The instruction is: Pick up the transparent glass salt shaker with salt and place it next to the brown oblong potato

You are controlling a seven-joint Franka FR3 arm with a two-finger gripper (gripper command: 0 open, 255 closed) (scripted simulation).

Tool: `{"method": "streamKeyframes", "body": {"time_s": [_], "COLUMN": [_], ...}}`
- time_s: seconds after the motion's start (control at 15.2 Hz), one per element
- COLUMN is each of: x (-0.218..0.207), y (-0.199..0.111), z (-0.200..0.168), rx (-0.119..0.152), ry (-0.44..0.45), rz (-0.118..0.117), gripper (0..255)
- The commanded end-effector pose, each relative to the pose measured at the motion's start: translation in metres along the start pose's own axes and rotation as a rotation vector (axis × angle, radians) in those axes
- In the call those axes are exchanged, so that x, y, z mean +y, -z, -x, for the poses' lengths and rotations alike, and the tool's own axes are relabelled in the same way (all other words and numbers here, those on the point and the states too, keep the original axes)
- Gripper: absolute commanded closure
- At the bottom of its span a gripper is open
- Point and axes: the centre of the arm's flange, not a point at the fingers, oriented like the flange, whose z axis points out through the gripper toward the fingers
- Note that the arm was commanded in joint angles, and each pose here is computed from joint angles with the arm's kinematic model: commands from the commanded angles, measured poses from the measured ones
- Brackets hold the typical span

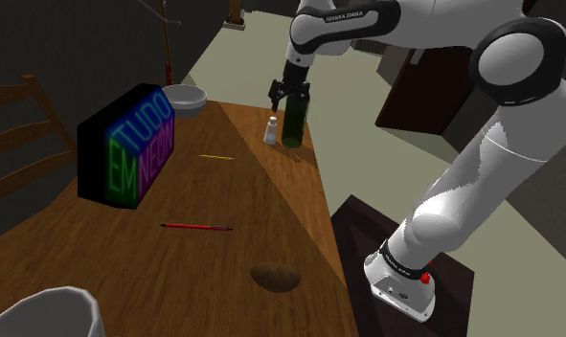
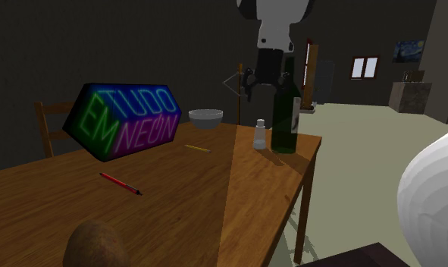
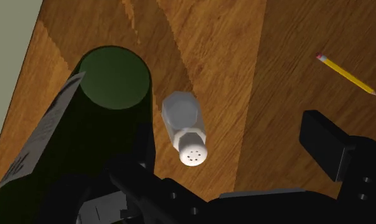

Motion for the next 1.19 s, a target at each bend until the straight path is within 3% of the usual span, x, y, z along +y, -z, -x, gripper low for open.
{"method": "streamKeyframes", "body": {"time_s": [0.0,0.26,0.73,1.12], "x": [0.008,0.021,0.021,0.021], "y": [-0.029,-0.049,-0.086,-0.089], "z": [-0.026,-0.069,-0.068,-0.068], "rx": [-0.042,-0.045,-0.045,-0.045], "ry": [-0.024,-0.054,-0.054,-0.054], "rz": [0.004,0.001,0.001,0.001], "gripper": [0,0,0,0]}}
